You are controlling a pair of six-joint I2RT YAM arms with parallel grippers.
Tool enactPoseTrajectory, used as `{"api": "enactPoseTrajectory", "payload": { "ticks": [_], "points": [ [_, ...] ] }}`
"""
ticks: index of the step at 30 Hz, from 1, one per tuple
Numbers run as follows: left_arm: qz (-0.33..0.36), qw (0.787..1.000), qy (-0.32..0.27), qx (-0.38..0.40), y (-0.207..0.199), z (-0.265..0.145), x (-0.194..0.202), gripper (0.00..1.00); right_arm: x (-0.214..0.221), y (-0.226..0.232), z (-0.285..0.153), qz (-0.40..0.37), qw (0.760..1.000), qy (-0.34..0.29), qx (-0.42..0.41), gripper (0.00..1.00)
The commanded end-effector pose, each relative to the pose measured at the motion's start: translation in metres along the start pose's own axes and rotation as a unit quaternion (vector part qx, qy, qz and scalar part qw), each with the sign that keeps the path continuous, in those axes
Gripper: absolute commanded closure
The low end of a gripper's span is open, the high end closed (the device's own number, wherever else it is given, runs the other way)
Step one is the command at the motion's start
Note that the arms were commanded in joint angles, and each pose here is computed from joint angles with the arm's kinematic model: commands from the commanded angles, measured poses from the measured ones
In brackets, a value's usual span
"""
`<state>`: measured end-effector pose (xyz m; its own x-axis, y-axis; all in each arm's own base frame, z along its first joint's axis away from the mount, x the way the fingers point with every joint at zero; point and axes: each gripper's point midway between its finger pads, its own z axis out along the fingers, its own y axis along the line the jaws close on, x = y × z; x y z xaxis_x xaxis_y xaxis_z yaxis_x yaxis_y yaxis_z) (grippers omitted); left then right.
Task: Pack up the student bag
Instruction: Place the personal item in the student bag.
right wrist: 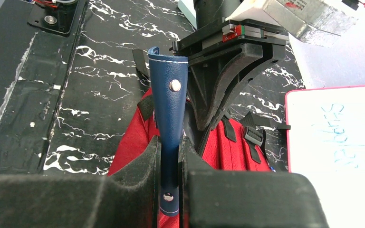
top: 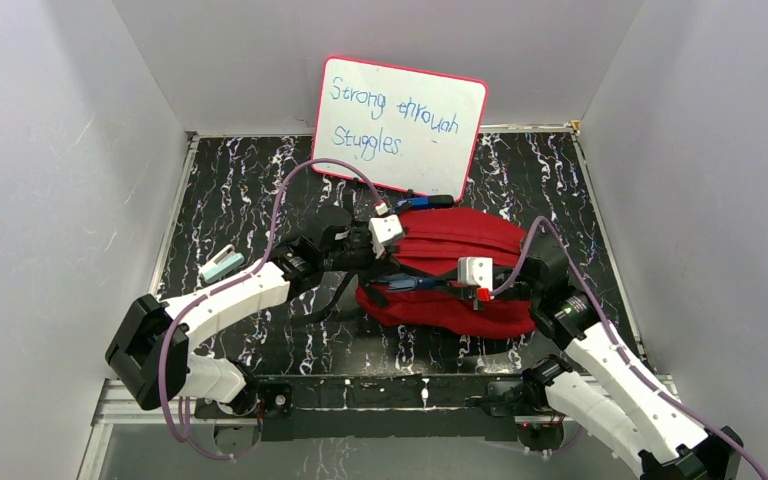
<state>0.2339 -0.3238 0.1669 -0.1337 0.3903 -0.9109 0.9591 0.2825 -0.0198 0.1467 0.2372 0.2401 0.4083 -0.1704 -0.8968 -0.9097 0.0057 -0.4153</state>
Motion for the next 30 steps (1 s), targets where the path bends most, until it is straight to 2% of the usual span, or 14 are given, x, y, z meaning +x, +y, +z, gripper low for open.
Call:
{"api": "enactPoseTrajectory", "payload": {
  "ticks": [1,14,21,30],
  "points": [
    [0.034,0.996,-0.082,0.011,-0.005,-0.018,-0.065,1.0,-0.028,-0.023,0.0,-0.081,0.996,-0.027,0.021,1.0],
    [0.016,0.997,-0.08,0.018,-0.007,-0.022,-0.079,1.0,-0.012,-0.031,0.006,-0.108,0.993,0.008,0.042,1.0],
    [-0.01,0.998,-0.063,0.018,-0.008,-0.029,-0.094,1.0,-0.003,-0.034,0.01,-0.138,0.987,0.057,0.056,1.0],
    [-0.016,0.998,-0.054,0.036,-0.017,-0.036,-0.096,1.0,-0.005,-0.047,0.015,-0.222,0.964,0.107,0.097,1.0]
  ]
}}
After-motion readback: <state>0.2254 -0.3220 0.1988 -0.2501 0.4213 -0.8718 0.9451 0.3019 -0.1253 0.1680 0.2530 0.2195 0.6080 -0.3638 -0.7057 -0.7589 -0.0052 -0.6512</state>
